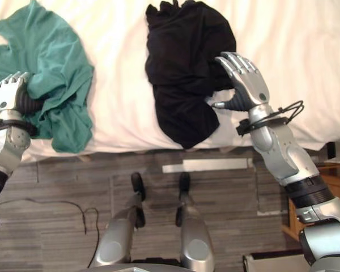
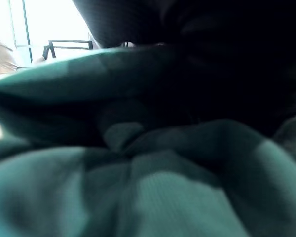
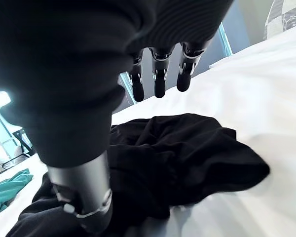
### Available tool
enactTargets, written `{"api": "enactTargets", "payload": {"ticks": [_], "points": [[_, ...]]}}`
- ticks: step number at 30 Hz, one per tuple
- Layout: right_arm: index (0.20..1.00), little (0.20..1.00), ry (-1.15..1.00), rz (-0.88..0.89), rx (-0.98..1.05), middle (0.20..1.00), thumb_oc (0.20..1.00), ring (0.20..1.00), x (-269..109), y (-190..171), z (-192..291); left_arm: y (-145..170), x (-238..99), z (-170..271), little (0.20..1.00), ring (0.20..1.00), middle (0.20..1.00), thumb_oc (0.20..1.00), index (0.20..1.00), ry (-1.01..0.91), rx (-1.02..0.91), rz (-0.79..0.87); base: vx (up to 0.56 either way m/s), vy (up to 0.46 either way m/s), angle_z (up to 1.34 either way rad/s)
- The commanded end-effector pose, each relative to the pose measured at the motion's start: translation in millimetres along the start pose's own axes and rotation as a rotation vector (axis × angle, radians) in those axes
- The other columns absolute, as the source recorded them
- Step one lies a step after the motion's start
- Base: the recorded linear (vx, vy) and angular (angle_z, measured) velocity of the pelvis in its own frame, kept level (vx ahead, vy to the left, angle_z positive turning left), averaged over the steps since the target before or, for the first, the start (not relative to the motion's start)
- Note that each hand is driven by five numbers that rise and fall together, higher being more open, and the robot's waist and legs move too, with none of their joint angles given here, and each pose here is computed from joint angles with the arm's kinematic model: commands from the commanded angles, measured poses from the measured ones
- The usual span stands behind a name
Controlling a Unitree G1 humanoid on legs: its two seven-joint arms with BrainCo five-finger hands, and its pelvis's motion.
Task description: Tidy up the quilt and then pick up the clothes from the bed and put them into the laundry hamper.
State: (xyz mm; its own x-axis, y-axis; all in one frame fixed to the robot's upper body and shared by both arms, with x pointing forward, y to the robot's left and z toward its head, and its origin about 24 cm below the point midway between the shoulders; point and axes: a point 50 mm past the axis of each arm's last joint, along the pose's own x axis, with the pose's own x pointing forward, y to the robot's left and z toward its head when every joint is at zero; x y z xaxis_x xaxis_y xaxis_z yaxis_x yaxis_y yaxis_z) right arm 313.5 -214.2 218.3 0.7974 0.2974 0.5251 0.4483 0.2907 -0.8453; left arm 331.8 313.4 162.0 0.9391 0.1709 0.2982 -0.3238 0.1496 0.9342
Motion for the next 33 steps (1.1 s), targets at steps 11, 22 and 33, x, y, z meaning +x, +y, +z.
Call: {"api": "enactTargets", "payload": {"ticks": [11, 22, 33], "points": [[1.000, 1.000, 0.200, 0.246, -0.044, 1.000, 1.000, 1.000, 51, 44, -30, -135, -170, 8, 0.200, 0.200, 0.200, 0.200, 0.200, 0.253, -0.906, -0.459, 0.01, -0.025, 0.06], [0.200, 0.200, 0.551, 0.457, 0.352, 0.200, 0.200, 0.200, -51, 134, -43, -152, -227, -11, 0.200, 0.200, 0.200, 0.200, 0.200, 0.473, -1.101, -0.623, 0.03, 0.033, 0.28], [0.200, 0.200, 1.229, 0.442, 1.304, 0.200, 0.200, 0.200, -282, 190, 35, -154, -229, 9, 0.200, 0.200, 0.200, 0.200, 0.200, 0.567, -1.295, -0.511, 0.04, 0.059, 0.07]]}}
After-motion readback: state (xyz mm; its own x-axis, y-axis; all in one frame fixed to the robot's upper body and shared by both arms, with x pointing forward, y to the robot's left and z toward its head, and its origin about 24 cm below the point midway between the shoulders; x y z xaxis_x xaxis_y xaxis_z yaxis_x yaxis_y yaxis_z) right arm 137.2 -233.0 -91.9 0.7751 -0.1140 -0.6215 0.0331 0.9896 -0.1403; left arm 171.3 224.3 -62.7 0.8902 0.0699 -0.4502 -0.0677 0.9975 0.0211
